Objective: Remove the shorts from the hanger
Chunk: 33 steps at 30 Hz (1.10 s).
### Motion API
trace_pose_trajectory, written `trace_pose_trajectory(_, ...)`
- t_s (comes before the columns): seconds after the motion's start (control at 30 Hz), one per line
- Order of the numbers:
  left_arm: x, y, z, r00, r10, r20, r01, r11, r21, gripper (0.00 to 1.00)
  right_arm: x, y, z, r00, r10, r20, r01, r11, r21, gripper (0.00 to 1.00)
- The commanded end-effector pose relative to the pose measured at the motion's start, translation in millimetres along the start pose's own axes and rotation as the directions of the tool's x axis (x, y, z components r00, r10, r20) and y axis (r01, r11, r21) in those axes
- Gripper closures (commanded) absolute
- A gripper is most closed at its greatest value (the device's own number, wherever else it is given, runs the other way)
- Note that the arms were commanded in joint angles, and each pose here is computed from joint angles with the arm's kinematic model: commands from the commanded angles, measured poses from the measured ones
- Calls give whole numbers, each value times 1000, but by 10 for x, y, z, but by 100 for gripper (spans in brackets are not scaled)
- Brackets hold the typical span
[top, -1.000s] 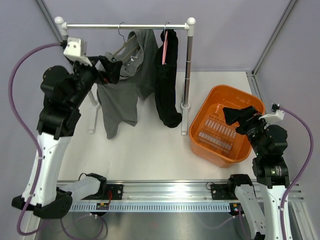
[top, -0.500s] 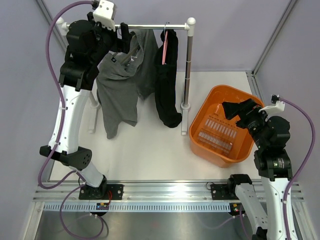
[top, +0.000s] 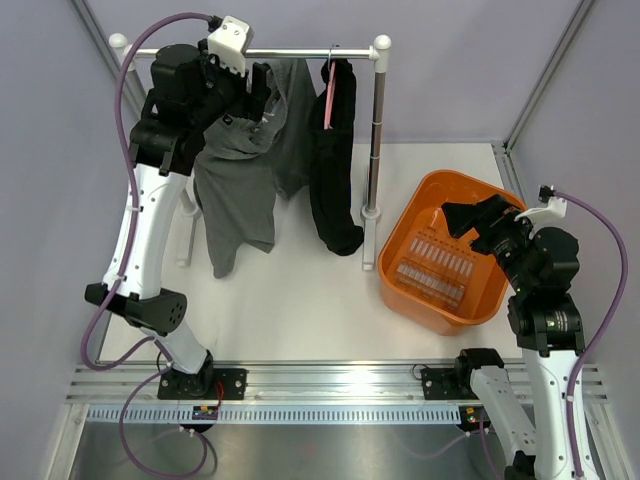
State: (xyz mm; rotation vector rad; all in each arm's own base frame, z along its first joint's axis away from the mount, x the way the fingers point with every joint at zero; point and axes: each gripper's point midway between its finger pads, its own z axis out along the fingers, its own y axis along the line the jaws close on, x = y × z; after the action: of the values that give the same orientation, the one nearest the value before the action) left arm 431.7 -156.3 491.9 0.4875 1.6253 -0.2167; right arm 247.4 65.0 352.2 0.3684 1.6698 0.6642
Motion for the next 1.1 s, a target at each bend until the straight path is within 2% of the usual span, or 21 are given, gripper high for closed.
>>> trace_pose_trajectory(0.0, -13, -20, 115, 999, 52, 15, -52, 998, 41, 29, -94, 88, 15, 999, -23, 26, 24, 999, -38, 0)
trace_pose_trajectory(0.33, 6, 302, 240, 999, -17, 38, 16, 1000, 20, 30, -86, 101, 103, 1000, -15, 6, 16, 999, -47, 1)
trace_pose_trajectory(0.43, 1, 336, 250, 997, -52, 49, 49, 997, 56, 30, -76, 91, 111, 1000, -16, 4, 16, 999, -45, 1)
trace_pose_trajectory(0.63, 119, 272, 333, 997, -67, 23, 64, 991, 116, 32, -66, 87, 133, 1000, -13, 2, 13, 999, -47, 1)
trace_pose_trajectory(0.87, 288, 32, 401, 997, -78, -21, 81, 965, 249, 35, -56, 72, 146, 1000, -15, -1, 15, 999, -43, 1)
trace_pose_trajectory(1.07, 406, -43, 458, 997, -50, -53, 61, 967, 249, 41, -52, 60, 157, 1000, -16, -2, 16, 999, -40, 1)
